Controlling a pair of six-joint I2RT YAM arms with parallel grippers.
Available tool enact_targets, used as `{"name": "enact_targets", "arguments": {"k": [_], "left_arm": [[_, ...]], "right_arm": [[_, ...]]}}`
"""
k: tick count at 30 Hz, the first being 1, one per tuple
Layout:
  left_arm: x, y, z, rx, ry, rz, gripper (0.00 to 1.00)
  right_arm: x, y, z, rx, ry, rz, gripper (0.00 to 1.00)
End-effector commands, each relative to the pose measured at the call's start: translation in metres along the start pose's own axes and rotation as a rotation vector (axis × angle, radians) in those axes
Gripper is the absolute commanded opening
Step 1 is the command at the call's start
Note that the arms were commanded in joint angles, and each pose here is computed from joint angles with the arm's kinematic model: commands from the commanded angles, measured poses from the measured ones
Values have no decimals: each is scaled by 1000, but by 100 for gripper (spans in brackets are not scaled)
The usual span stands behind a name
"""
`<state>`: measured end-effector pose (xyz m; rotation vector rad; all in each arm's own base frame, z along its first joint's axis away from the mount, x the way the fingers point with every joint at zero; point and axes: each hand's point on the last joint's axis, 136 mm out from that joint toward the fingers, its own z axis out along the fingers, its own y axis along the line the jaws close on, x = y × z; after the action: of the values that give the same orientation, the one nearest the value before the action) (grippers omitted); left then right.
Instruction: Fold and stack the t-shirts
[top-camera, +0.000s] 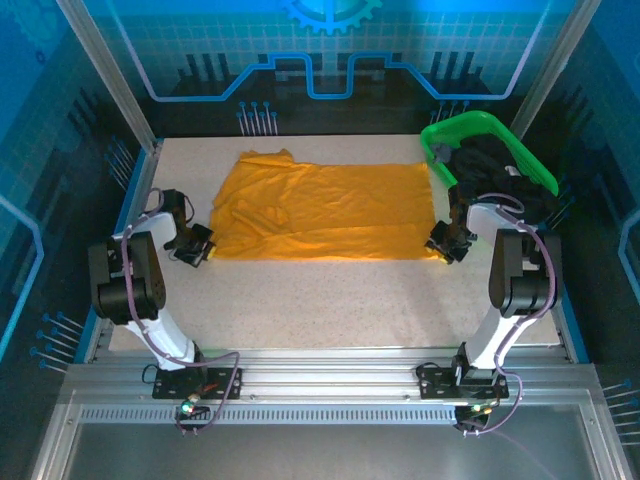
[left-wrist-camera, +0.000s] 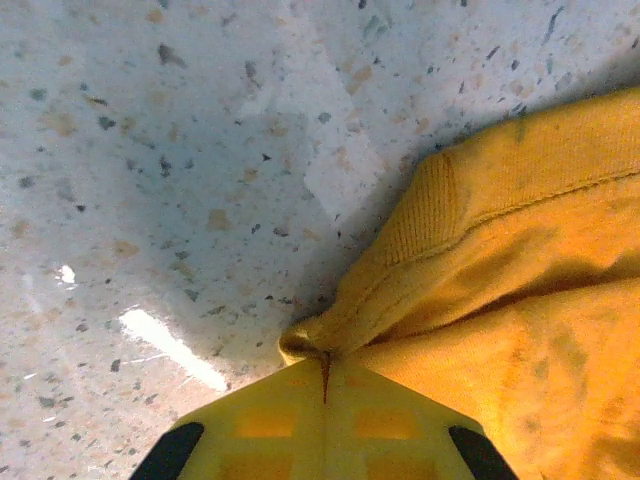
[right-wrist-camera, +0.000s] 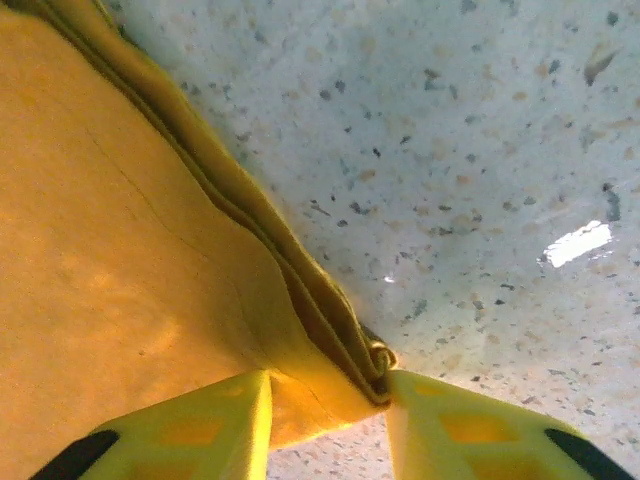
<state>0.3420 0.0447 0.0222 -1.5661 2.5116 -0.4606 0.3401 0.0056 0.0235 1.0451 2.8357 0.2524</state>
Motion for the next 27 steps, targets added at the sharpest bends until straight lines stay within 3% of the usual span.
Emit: {"name": "enact_targets", "arguments": {"k": [1,4,6,18,27], "left_arm": [[0,7,-16,-27,-34,9,0],[2,12,-22,-37,-44,7,0],[5,15,-26,-44,-50,0,0],[46,79,-44,-135,-74,-219,0],[71,131,-56,-254,-112,-288,0]], "right_arm": [[-3,-2,7,35,8,-10,26],[2,-8,10,74,20,-15,7],[5,-13,9,105,18,-16,0],[52,-55,-19,264,16,10,0],[97,-94,-16,329,82,52,0]]}}
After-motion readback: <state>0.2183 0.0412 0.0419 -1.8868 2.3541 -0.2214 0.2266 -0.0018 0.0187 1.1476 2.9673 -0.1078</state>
